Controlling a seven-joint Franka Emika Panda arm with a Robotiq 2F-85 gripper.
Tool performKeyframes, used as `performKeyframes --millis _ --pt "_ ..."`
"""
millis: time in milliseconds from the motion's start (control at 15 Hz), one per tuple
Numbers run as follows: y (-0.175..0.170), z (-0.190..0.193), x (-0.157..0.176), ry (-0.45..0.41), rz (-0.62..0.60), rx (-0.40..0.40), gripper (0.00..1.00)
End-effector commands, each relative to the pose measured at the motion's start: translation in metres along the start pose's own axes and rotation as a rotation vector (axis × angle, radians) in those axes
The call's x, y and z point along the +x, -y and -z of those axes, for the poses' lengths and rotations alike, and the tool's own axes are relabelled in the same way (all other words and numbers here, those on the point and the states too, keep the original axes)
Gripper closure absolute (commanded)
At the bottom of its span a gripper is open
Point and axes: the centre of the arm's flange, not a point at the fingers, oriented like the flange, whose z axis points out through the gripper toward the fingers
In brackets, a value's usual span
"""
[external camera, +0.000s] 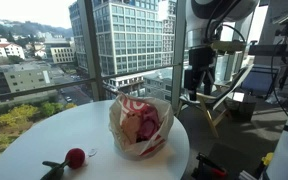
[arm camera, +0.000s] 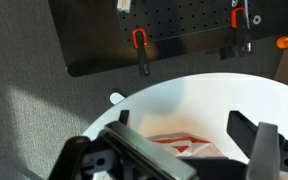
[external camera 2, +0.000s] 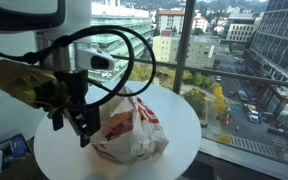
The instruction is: Take the items out of the white plastic bag.
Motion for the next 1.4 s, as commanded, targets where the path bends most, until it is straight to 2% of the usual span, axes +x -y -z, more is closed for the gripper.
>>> performKeyframes --millis 0,667,933,1133,1333 --pt "0.000 0.000 0.000 0.000 0.000 0.000 0.00" --pt "0.002 -0.004 0.005 0.014 -0.005 0.015 0.00" --pt "0.045 -0.034 0.037 0.070 0.097 0.060 0.00" --pt "0.082 -0.055 0.078 0.015 0.150 0.094 0.00" --pt "0.106 -0.081 0.121 -0.078 0.162 0.106 0.00"
